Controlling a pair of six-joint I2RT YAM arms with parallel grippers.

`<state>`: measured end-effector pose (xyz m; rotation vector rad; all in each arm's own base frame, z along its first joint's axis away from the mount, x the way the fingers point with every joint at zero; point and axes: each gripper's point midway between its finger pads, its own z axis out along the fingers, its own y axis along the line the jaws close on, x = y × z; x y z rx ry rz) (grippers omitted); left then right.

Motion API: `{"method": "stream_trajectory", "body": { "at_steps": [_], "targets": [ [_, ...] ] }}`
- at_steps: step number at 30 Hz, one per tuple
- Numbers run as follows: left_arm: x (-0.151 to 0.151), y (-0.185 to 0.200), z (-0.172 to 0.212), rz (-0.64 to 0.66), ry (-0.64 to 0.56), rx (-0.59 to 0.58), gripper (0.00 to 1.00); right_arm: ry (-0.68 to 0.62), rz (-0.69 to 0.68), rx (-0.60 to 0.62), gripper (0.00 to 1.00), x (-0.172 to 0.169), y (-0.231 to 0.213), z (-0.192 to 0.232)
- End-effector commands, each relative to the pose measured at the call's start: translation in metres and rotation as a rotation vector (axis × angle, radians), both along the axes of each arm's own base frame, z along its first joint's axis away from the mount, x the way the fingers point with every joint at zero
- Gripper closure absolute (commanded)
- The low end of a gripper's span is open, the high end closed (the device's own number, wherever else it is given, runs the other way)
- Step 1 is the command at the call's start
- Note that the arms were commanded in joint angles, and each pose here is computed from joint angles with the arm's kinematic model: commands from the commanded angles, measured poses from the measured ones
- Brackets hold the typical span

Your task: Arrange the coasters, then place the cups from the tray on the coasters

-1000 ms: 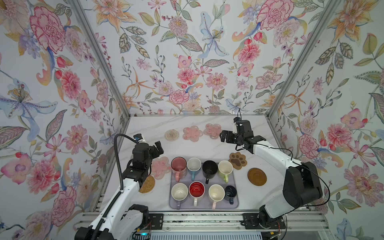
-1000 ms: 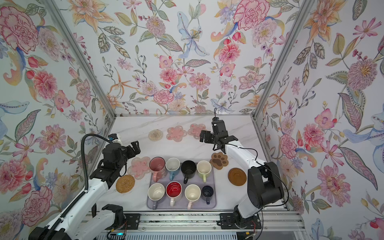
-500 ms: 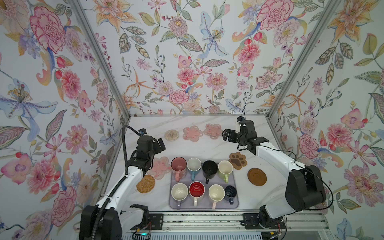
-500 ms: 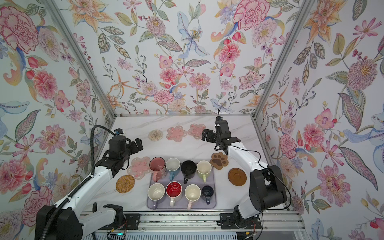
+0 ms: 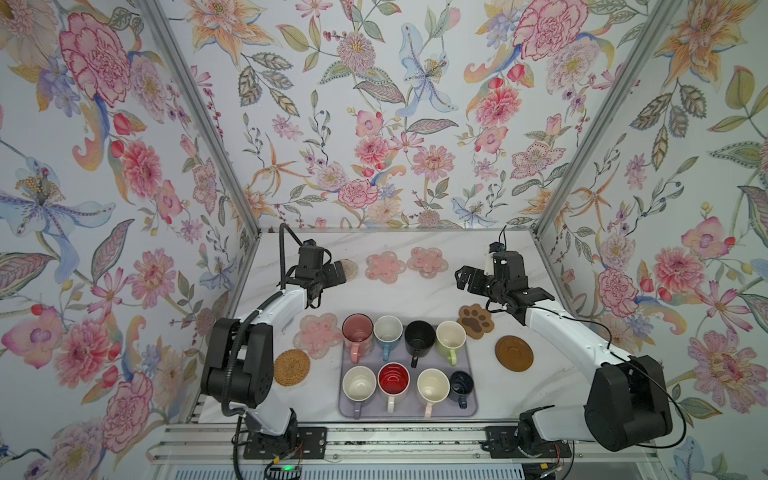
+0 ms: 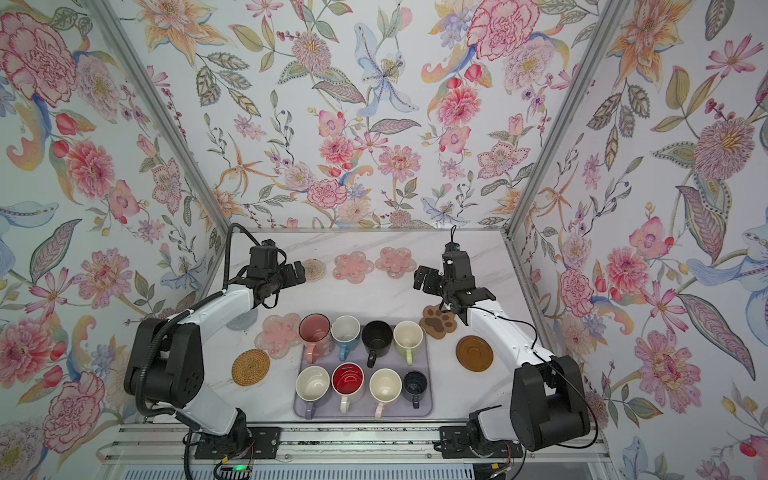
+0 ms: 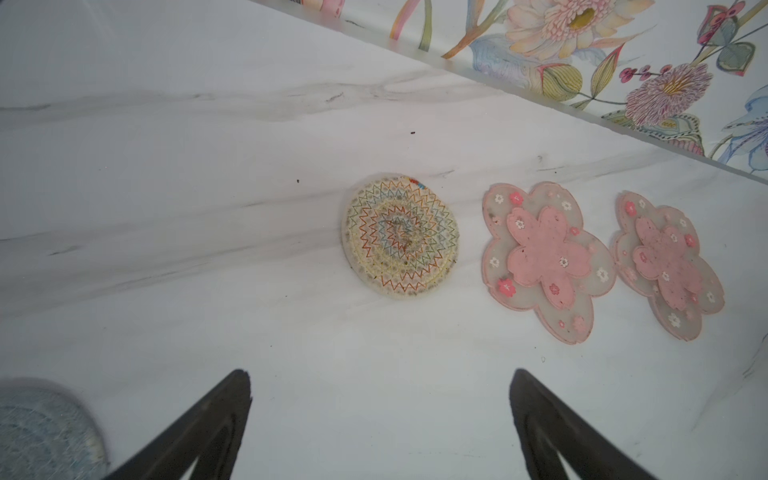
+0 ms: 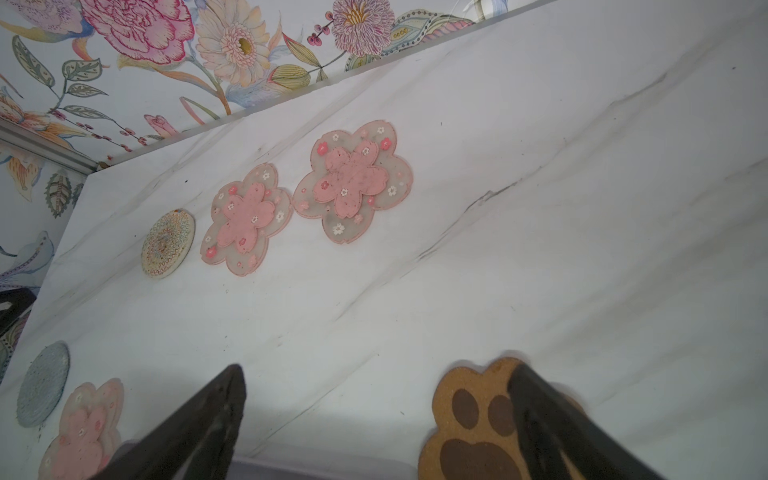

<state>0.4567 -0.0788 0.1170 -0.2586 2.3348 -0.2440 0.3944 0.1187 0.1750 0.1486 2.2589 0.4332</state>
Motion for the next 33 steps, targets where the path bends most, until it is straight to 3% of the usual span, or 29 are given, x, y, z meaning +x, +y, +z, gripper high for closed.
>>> {"method": "stream_trajectory", "body": {
  "at_steps": [1,9,33],
  "targets": [
    [0.012,-0.013,-0.01,-0.032,0.051,-0.062,0.01,0.003,-0.016,0.023,0.01,-0.006,-0.005,0.002],
    [0.024,-0.032,-0.05,-0.031,0.182,-0.152,0.01,0.015,-0.023,0.031,0.01,-0.009,-0.01,-0.001],
    [0.054,-0.042,-0.088,-0.002,0.252,-0.178,0.01,0.021,-0.026,0.042,0.01,-0.008,-0.013,-0.003]
  ]
}}
